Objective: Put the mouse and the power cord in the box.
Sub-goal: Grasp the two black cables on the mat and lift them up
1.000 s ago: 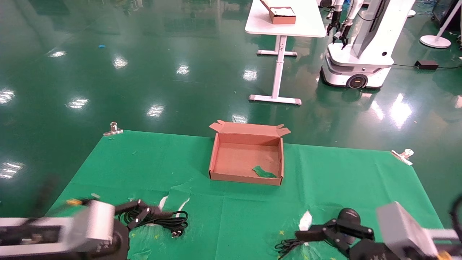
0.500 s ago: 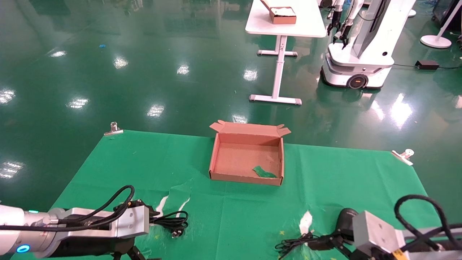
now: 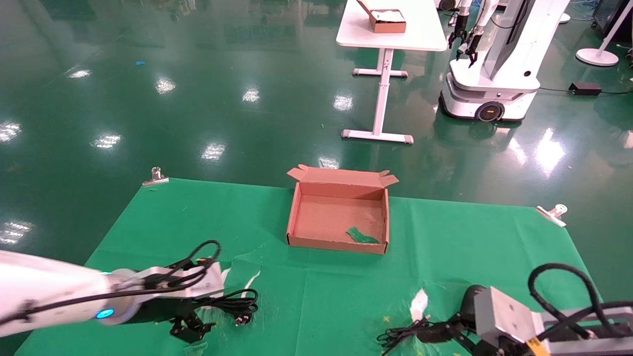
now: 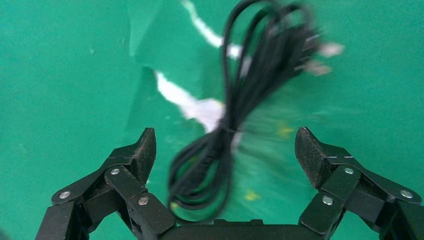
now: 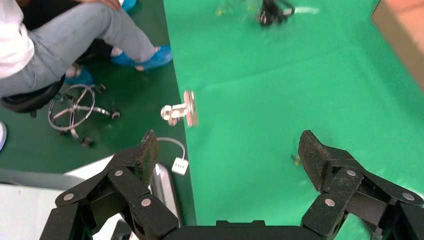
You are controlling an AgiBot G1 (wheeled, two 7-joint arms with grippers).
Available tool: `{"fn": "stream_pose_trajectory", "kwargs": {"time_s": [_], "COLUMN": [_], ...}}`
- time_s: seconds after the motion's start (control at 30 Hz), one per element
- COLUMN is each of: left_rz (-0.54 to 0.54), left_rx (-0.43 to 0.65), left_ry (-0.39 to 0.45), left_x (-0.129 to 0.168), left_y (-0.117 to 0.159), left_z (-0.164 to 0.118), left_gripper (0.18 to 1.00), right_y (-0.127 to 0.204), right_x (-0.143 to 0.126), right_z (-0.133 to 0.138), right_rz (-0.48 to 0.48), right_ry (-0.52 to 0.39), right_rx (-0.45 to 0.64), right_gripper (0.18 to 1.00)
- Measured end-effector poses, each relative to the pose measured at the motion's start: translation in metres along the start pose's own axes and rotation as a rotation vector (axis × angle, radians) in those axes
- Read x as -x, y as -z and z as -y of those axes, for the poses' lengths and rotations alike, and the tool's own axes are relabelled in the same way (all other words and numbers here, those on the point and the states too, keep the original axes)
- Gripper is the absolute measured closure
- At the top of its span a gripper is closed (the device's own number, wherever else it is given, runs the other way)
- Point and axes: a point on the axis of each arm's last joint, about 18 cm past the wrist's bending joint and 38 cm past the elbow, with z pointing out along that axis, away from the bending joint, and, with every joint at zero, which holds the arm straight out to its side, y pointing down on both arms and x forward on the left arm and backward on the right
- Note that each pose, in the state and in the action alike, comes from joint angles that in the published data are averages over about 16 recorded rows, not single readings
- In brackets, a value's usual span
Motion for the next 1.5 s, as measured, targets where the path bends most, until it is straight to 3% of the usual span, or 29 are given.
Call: {"fn": "stream_pose_trajectory", "kwargs": {"time_s": [0.33, 1.0, 1.27, 1.5], "left_rz": [0.090, 0.089, 0.087, 0.086], "left_rx": [0.077, 0.098, 0.093, 0.091], "left_ry": [-0.019, -0.008, -0.016, -0.019], "left_x": [0.010, 0.004, 0.003, 0.003], "left_y": [-0.022, -0.028, -0.030, -0.030], "left_z": [0.014, 0.014, 0.015, 0.014], "left_gripper": [0.184, 0.184, 0.184, 0.184], "right_y": [0.011, 0.016, 0.005, -0.026], "right_x": [0.001, 0.002, -0.012, -0.048], "right_z": [-0.005, -0.018, -0.027, -0.030], "right_rz": [-0.014, -0.031, -0.045, -0.078], "right_ry": [-0.010, -0.031, -0.008, 0.049], "right_rx": [0.021, 0.051, 0.177, 0.331], "right_gripper": [0.178, 0.178, 0.178, 0.178]}}
